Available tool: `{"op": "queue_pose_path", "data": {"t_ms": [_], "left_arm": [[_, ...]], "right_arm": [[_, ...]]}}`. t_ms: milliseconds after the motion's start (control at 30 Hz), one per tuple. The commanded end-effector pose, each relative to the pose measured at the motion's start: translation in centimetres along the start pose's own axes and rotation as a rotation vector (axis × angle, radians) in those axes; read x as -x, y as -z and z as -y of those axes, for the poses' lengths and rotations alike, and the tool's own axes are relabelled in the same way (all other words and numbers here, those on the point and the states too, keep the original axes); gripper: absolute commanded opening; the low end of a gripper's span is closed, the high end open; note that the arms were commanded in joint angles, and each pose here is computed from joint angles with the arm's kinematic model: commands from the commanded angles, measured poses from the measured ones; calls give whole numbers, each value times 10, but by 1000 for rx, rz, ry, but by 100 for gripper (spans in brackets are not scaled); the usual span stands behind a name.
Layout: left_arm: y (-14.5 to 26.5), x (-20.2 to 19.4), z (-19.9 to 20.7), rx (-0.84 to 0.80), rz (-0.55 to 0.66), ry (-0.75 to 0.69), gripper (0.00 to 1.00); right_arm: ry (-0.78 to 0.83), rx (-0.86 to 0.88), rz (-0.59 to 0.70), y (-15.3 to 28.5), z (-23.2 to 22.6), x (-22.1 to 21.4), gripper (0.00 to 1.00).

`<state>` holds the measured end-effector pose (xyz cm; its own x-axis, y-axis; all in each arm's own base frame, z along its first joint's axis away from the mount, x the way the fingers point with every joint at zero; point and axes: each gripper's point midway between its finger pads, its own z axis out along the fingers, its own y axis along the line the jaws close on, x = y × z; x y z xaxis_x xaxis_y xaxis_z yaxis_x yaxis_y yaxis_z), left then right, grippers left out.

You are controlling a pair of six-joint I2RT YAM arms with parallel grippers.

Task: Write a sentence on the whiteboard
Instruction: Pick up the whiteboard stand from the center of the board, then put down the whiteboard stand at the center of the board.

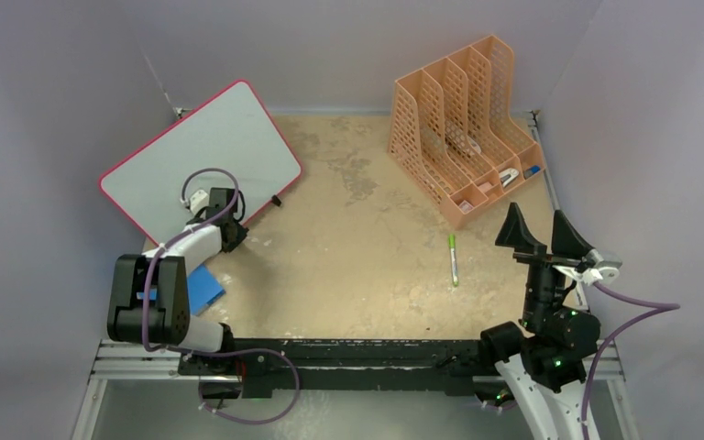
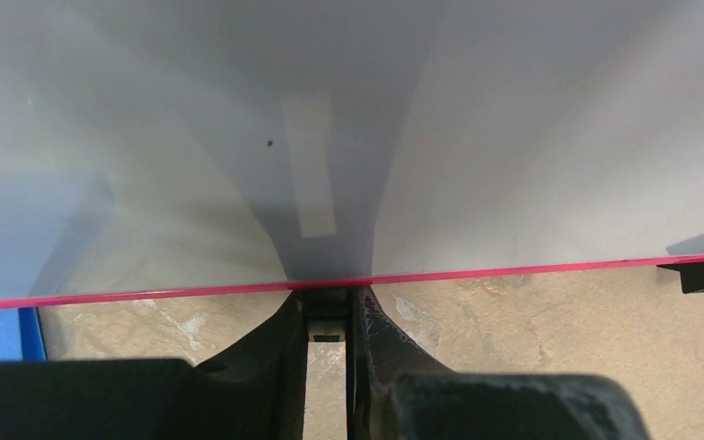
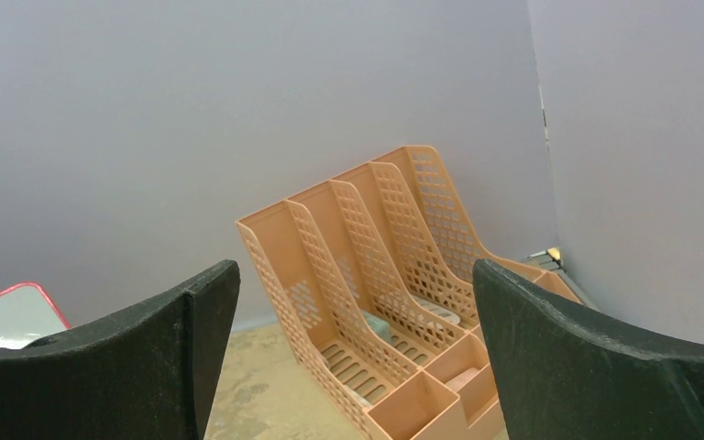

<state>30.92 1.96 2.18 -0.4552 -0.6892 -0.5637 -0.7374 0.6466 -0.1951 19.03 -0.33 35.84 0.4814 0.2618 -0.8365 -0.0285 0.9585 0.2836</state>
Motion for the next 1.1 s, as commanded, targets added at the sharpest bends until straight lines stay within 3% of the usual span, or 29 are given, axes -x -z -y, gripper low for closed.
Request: {"op": "queue_pose_path", "data": {"t_ms": [0,433,1067], "left_arm": [[2,-1,25,-109,-27,-28,0],[41,-50,64,-253,-105,-201,0],[96,-137,87,-315,-189,-333,0]], "right_arm": [[-5,15,55,0,-3,15,99],[-2,12,54,0,-2,15,99],[2,13,53,0,-2,15,99]]}}
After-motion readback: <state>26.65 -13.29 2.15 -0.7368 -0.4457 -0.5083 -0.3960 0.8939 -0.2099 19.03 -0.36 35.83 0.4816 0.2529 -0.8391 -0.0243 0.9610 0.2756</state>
